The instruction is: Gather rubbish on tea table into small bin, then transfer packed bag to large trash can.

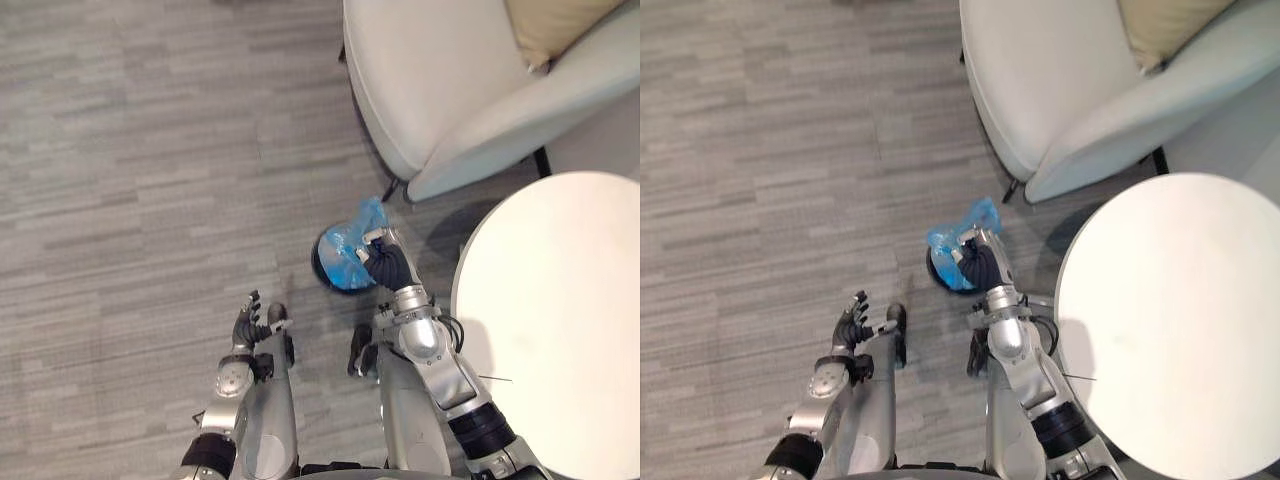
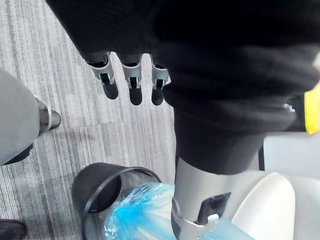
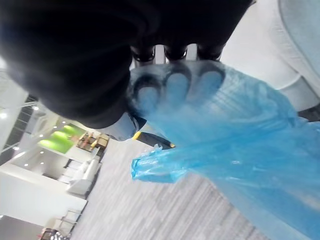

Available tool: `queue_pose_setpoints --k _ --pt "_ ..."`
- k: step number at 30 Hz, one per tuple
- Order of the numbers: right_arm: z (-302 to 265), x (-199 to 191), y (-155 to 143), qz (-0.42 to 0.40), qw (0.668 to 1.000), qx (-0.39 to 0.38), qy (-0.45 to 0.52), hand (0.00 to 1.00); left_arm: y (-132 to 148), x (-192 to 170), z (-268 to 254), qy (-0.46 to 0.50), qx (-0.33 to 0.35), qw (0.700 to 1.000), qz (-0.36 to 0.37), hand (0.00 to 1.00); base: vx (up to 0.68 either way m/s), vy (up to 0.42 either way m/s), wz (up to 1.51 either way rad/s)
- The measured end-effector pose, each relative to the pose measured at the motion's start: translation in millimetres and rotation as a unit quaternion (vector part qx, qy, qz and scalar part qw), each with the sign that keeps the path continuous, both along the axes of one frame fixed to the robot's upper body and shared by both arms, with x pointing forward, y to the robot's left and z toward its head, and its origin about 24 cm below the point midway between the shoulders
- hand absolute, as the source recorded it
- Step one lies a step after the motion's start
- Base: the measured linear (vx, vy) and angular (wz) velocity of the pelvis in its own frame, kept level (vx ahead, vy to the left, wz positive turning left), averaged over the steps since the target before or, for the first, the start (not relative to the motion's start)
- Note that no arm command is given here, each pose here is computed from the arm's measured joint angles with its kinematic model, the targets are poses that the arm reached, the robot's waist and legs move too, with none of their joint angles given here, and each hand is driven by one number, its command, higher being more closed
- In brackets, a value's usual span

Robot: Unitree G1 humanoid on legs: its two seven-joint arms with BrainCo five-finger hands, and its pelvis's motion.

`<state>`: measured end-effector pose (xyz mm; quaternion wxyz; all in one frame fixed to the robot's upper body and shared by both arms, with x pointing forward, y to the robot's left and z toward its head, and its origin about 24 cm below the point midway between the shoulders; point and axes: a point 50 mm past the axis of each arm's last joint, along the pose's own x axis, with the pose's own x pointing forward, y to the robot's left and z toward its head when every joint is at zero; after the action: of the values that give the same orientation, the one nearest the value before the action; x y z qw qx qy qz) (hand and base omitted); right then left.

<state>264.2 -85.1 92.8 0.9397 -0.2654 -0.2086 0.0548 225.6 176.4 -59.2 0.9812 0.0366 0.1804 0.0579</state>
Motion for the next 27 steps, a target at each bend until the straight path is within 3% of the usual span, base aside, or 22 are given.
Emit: queue_pose_setpoints --k 12,27 --pt "-19 -6 -17 0.047 0.996 0.013 0.071 1.00 11 -23 -12 0.035 0.048 0.997 -0.045 0.00 0.12 0.035 -0.07" --pt "-23 -10 -37 0.104 0.984 0.072 0.128 1.00 1 -20 46 -0.103 0.048 0.990 -0.085 0.00 0.03 0.022 -0.05"
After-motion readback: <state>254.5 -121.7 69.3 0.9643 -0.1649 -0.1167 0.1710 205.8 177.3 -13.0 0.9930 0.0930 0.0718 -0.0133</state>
